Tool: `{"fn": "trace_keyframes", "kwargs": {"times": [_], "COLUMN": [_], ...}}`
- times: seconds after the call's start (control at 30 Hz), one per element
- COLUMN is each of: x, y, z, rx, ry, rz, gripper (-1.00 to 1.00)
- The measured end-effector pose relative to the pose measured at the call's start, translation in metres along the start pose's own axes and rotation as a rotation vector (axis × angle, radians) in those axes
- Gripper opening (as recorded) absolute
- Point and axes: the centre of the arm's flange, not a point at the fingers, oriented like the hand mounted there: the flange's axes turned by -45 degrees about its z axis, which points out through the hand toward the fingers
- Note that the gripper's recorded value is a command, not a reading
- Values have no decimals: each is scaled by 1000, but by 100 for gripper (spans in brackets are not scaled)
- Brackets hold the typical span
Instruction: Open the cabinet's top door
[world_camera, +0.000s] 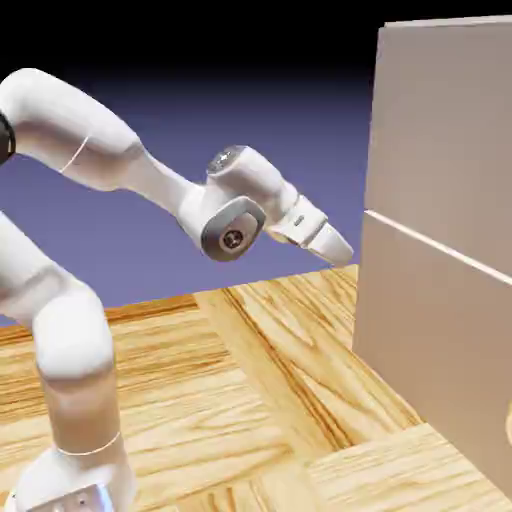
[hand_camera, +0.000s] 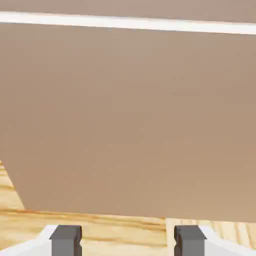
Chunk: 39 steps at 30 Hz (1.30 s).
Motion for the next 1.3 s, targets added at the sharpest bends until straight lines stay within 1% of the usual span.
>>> {"fn": "trace_keyframes", "kwargs": {"times": [0.2,0.37,0.57,0.77,1.03,1.3], "x": [66,109,148,172,186,182], "y": [4,17,44,83,145,211], "z": [-46,-85,-126,-154,-163,-135], "rx": [27,48,67,78,79,62], "ry": [199,355,521,658,785,837], "rz": [-11,-8,5,23,47,61], "gripper": [0,0,0,0,0,0]}}
